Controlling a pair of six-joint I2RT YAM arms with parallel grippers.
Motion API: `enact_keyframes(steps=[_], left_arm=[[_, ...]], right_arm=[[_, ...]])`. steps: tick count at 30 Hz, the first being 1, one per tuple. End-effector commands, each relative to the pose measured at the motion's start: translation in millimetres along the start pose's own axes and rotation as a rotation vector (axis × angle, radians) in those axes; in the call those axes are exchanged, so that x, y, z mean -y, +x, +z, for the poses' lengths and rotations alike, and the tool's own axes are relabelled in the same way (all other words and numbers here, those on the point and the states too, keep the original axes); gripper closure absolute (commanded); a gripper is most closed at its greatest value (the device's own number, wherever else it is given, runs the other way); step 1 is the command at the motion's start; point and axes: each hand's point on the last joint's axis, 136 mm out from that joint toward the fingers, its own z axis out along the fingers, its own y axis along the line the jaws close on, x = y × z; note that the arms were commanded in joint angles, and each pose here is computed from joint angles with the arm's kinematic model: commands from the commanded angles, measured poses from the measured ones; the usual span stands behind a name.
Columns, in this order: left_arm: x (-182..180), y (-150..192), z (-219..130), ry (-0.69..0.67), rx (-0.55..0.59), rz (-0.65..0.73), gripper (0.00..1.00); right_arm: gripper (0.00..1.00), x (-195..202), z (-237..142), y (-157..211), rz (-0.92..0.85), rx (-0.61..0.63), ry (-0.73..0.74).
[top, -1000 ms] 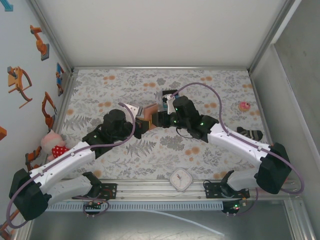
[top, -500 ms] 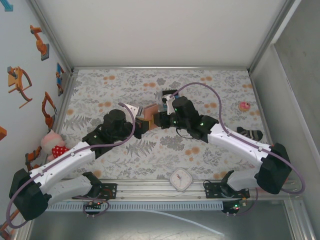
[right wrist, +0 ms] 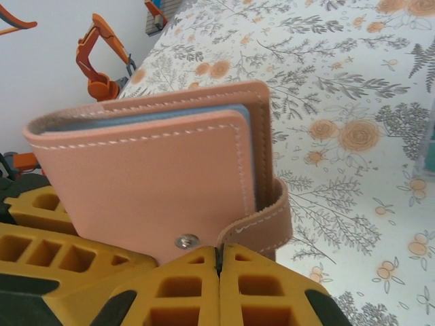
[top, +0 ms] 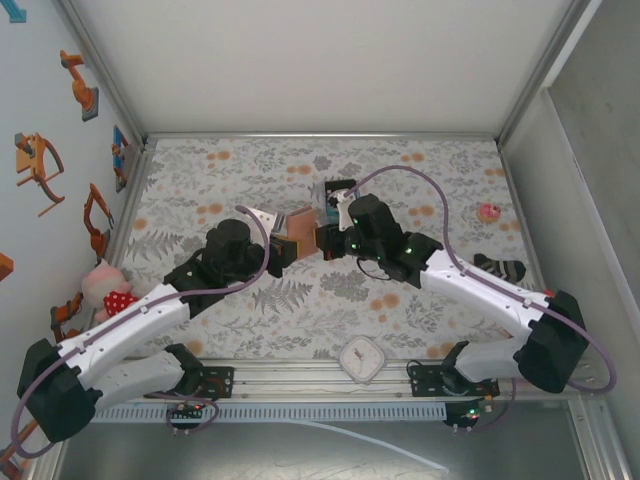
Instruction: Take the credit cards out of the card holder
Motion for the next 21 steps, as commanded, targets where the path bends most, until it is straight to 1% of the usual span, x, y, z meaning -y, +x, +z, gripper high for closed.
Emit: enact_keyframes(steps=[1,4,9,14,18,21], left_arm=[[16.0,-25.6,-13.0,0.061,0.068,-0.001,1.00],[19.3,-24.1,-16.3,0.096,0.052,-0.016,1.00],[25.8,-17.6,-21.5,0.148,0.014,-0.025,1.00],[38.9,-15.1,-27.7,0.229,-0.009,-0.030,1.00],[55.7,-16.1,-35.1,0.333,-0.015,-0.021,1.00],[64.2,-18.9,-39.8,0.386,-0.015,-0.017,1.00]], right_arm=[[1.00,12.0,-14.4,-2.1,-0.016,0.035,0.041],[1.00,18.5,-23.3,0.3,-0.023,0.052,0.038],[1.00,20.2,-34.4,3.5,-0.046,0.088,-0.033],[0.83,18.6,-42.9,4.2,-0.066,0.106,-0.113],[0.67,13.6,-51.4,3.7,-0.078,0.131,-0.213],[0.54,0.8,-64.5,2.9,-0.122,0.168,-0.310]])
